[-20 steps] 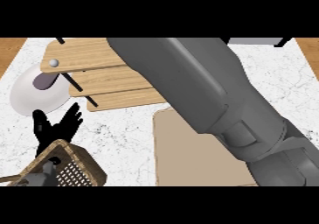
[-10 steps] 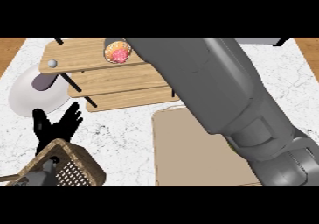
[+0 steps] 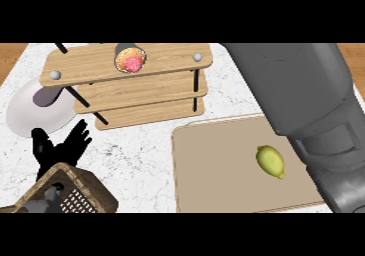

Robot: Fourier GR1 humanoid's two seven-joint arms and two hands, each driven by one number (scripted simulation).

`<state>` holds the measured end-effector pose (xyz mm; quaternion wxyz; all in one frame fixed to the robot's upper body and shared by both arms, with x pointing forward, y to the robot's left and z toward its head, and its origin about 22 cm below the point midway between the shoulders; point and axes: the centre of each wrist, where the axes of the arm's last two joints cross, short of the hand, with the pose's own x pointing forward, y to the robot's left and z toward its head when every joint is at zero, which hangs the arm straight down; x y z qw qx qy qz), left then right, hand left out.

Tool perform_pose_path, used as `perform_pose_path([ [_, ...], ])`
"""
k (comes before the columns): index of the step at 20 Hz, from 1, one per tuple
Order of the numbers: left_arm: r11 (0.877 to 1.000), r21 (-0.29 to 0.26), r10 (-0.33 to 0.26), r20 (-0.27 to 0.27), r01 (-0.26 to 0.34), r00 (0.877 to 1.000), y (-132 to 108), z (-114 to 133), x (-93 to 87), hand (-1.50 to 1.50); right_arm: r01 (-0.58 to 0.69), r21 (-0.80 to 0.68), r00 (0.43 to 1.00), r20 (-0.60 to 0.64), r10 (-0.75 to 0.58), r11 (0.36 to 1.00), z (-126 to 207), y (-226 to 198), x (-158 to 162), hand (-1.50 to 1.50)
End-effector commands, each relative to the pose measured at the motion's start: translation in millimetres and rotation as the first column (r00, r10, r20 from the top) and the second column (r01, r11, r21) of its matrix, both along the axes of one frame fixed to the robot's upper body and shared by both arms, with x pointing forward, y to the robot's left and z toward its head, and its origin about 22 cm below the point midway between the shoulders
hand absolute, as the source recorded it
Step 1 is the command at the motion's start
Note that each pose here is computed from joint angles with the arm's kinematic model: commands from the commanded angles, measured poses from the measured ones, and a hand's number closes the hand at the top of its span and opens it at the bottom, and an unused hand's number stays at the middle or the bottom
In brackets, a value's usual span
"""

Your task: Pick the cupcake from the tray and place it in the tiered shelf

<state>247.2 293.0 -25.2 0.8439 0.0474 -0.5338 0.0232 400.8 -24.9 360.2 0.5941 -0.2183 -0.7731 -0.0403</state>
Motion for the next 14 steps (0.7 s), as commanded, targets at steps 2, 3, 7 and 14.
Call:
perform_pose_path([
  [2,1.0,0.001,0.001,-0.011,-0.001,1.0,8.8,4.4,4.4,0.0,0.142,0.13,0.989,0.011,-0.145,0.981,-0.9,-36.2,4.3,-1.5],
  [3,1.0,-0.028,0.01,-0.009,-0.01,1.0,7.9,-5.3,-5.0,0.0,0.169,0.153,0.985,0.014,-0.173,0.974,15.6,-60.8,2.3,-1.5],
  [7,1.0,-0.005,0.019,-0.026,-0.019,0.999,7.6,-13.0,-10.1,0.0,0.146,0.207,0.989,-0.004,-0.148,0.968,28.6,-93.7,-16.3,-1.5],
  [14,1.0,-0.009,0.02,-0.015,-0.02,1.0,6.3,-10.8,-9.4,0.0,0.097,0.169,0.995,-0.001,-0.098,0.981,-3.4,-189.4,-51.4,-1.5],
])
